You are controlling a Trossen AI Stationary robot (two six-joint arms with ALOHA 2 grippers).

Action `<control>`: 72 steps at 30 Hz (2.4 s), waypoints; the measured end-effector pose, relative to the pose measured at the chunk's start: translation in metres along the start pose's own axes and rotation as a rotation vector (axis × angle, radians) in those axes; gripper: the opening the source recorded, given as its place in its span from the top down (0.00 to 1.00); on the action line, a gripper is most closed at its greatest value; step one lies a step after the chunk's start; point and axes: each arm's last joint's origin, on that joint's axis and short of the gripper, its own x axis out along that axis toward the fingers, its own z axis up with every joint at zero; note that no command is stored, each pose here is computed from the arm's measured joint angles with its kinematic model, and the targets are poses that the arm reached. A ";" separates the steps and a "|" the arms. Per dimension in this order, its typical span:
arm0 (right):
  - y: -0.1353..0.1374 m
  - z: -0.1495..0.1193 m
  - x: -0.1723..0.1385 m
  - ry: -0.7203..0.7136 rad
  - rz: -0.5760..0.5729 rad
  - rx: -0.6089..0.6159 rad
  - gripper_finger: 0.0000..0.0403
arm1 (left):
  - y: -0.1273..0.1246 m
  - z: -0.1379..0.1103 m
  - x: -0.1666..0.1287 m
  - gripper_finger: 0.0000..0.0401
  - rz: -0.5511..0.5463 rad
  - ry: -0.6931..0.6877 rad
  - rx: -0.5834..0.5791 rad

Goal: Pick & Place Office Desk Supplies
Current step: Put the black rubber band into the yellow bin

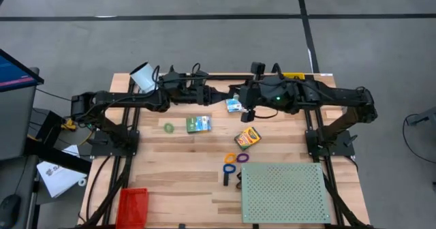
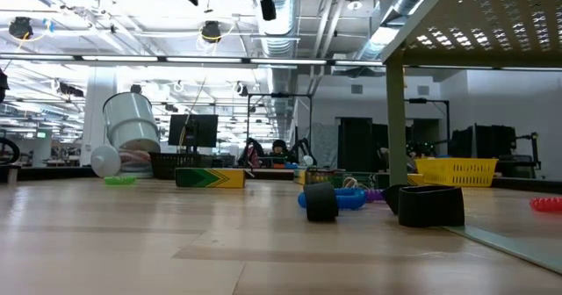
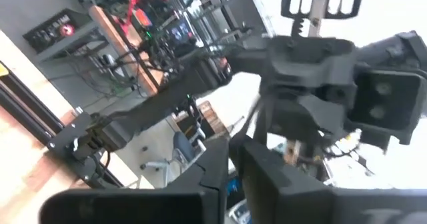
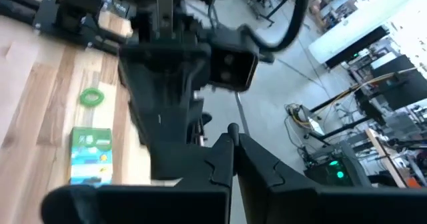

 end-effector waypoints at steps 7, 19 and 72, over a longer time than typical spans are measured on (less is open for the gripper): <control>-0.018 -0.013 -0.022 0.058 -0.043 0.061 0.99 | -0.004 -0.004 -0.001 0.78 -0.026 0.071 0.038; -0.047 -0.057 -0.017 0.337 -0.132 0.292 1.00 | -0.031 -0.018 -0.007 0.71 -0.070 0.142 0.162; -0.154 -0.389 0.103 1.604 0.117 1.119 1.00 | -0.081 -0.003 -0.043 0.71 -0.042 -0.029 0.214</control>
